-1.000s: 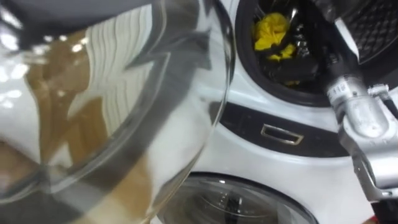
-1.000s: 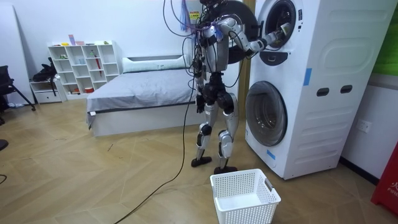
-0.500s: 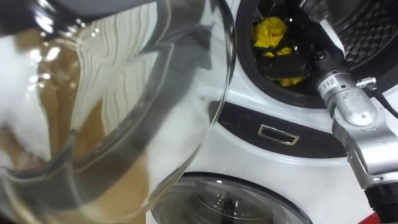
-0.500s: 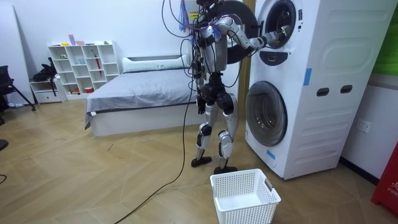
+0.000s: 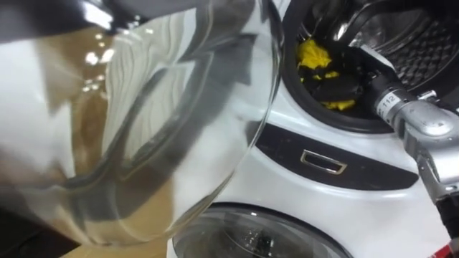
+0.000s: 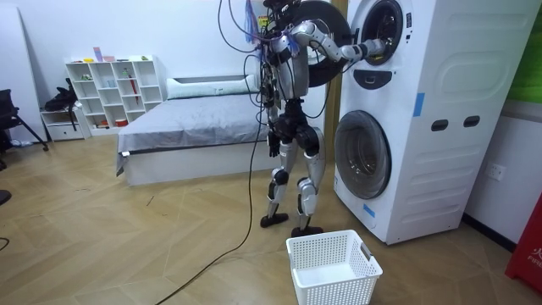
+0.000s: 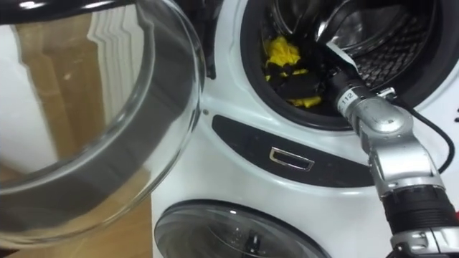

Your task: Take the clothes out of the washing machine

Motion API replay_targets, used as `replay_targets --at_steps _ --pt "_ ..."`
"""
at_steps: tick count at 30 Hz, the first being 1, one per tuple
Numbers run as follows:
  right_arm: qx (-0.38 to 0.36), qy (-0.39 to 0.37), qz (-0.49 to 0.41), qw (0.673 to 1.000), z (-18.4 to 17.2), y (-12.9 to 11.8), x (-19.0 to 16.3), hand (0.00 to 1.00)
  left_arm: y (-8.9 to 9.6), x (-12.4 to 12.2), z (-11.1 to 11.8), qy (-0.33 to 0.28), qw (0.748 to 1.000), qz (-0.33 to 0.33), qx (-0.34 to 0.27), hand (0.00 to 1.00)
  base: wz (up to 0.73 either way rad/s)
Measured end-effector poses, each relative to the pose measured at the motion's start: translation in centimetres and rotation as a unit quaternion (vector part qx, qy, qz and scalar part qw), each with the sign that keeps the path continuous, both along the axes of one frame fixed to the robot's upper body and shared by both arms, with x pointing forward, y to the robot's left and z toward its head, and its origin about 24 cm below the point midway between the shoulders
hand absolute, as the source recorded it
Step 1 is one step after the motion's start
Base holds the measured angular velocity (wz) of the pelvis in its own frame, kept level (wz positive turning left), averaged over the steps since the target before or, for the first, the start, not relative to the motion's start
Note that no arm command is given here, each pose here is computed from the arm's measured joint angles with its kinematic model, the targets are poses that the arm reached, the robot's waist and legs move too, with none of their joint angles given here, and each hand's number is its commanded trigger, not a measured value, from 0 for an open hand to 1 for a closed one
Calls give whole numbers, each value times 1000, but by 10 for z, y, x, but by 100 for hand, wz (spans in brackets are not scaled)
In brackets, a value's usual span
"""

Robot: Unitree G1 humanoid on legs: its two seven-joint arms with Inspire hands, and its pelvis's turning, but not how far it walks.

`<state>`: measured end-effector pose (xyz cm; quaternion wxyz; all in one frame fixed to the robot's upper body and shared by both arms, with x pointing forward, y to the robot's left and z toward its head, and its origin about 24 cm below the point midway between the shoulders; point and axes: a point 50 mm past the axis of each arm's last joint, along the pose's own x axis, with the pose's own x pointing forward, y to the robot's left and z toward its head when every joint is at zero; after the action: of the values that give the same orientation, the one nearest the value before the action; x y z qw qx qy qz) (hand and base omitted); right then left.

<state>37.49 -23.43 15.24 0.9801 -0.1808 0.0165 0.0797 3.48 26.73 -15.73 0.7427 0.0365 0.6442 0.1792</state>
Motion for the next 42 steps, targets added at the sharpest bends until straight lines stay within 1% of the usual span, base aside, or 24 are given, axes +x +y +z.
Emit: replay_targets --at_steps 4,8,11,14,17,21,23,27,29,31,35,39,42 --pt "4 -3 -20 1000 4 -8 2 100 0 0 0 1 1000 -1 2 0 0" --pt "3 -8 -28 1000 6 -10 2 100 0 1 0 1 1000 -3 5 0 0" --pt "9 -11 -32 999 6 -10 2 100 1 2 1 5 1000 -17 9 0 -1" --pt "-13 -27 -33 999 13 -6 2 100 3 4 1 -1 1000 -20 12 0 -11" --pt "-54 -52 -25 997 26 5 -3 100 6 1 2 0 1000 -19 15 0 -16" --pt "-89 -115 -15 989 43 22 -25 100 8 -3 2 -4 1000 -10 13 0 -7" --pt "-93 -148 4 984 51 31 -39 100 8 -9 1 -1 1000 -3 13 0 -15" --pt "-99 -215 56 970 59 53 -81 100 6 -18 1 -9 1000 13 12 0 -9" --pt "-82 -225 77 968 59 57 -95 100 5 -21 0 -19 999 27 10 0 -9" --pt "-42 -224 116 967 56 63 -109 100 2 -31 0 -25 998 51 6 0 -11" --pt "-13 -235 137 962 61 58 -120 100 -2 -39 -1 -31 998 63 4 0 -11" --pt "1 -270 119 956 75 39 -132 100 1 -45 0 -36 996 77 10 0 0" --pt "34 -278 124 952 76 30 -141 100 2 -53 1 -29 997 75 14 0 -1"
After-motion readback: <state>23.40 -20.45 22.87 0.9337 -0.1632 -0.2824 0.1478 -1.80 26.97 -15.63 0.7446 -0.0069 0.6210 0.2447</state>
